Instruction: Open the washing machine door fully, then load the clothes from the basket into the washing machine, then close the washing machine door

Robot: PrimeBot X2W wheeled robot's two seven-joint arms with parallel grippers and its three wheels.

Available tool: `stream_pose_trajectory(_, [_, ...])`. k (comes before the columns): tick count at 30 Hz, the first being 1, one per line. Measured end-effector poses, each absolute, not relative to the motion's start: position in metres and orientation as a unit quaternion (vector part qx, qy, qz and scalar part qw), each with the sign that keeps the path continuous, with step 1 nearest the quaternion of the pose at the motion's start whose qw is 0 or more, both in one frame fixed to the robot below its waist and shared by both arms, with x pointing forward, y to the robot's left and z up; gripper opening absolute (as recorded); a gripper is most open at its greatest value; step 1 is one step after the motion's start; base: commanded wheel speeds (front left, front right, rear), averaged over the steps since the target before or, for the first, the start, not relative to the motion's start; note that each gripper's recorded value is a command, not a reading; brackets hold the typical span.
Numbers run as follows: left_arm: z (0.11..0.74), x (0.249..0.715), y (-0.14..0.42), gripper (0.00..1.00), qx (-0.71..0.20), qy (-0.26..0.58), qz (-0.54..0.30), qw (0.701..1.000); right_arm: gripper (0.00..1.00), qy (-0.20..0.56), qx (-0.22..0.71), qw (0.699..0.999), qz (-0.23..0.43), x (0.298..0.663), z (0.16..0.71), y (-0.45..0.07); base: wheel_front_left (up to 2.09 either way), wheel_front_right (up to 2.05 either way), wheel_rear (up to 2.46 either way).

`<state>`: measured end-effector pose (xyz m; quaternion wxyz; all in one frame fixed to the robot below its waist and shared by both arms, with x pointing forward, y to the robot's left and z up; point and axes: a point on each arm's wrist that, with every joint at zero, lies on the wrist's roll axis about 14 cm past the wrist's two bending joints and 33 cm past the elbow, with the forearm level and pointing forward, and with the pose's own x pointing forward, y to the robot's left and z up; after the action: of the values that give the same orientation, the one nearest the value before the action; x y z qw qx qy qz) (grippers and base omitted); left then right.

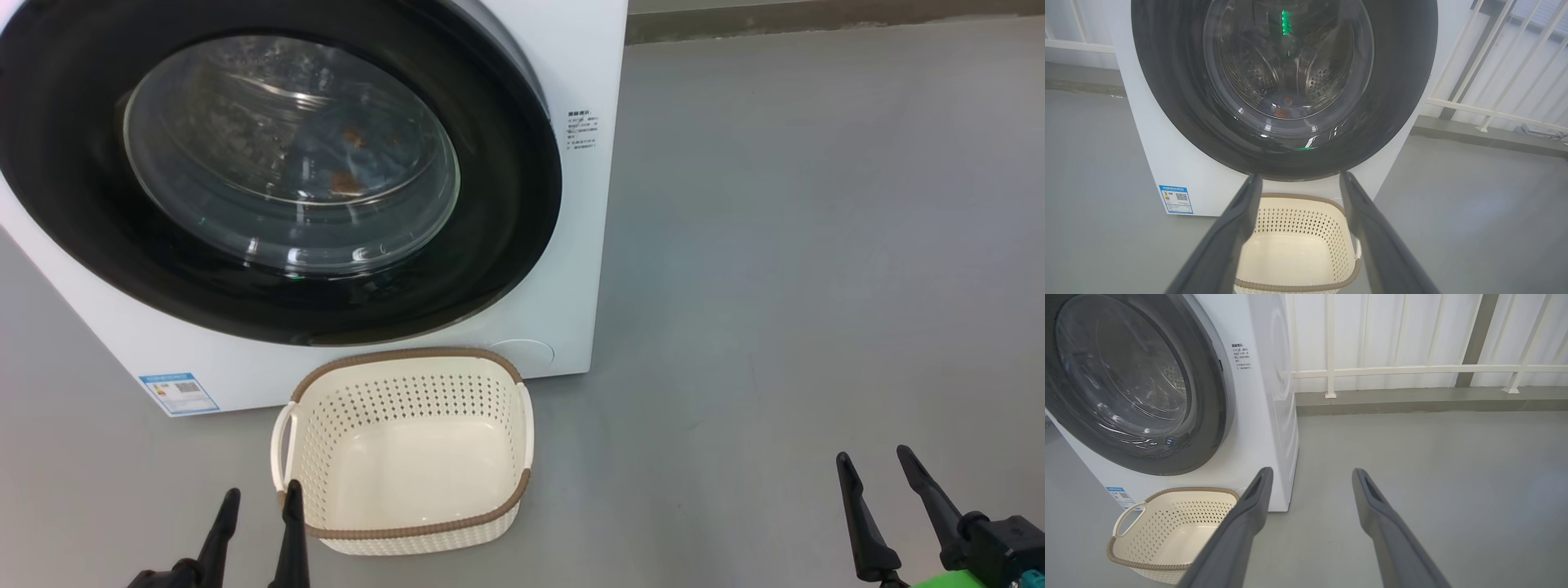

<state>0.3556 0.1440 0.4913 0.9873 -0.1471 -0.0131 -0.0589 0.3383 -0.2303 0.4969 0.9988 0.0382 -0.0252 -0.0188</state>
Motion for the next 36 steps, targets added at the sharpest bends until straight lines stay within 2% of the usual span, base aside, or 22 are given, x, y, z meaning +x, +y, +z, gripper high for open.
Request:
stream_pose_trajectory(10, [0.492, 0.355, 0.147, 1.00, -0.147, -0.015, -0.055, 0.987, 1.00, -0.024, 0.040, 0.999, -0.016, 0.340, 0.496, -0.228, 0.00, 0.00, 0.00])
stream_pose_trajectory(11, [0.492, 0.355, 0.147, 0.00, -0.147, -0.015, -0.055, 0.987, 0.00, -0.024, 0.040, 0.999, -0.016, 0.340, 0.496, -0.228, 0.00, 0.00, 0.00])
stream_pose_trajectory(19, [0.459, 0.343, 0.141, 0.00, -0.157, 0.039, -0.048, 0.986, 0.00, 0.024, 0.061, 0.998, -0.021, 0.333, 0.464, -0.220, 0.00, 0.00, 0.00])
stream_pose_trajectory(36, [0.451, 0.342, 0.148, 0.00, -0.235, 0.060, -0.021, 0.970, 0.00, 0.037, 0.150, 0.987, -0.042, 0.333, 0.458, -0.223, 0.00, 0.00, 0.00])
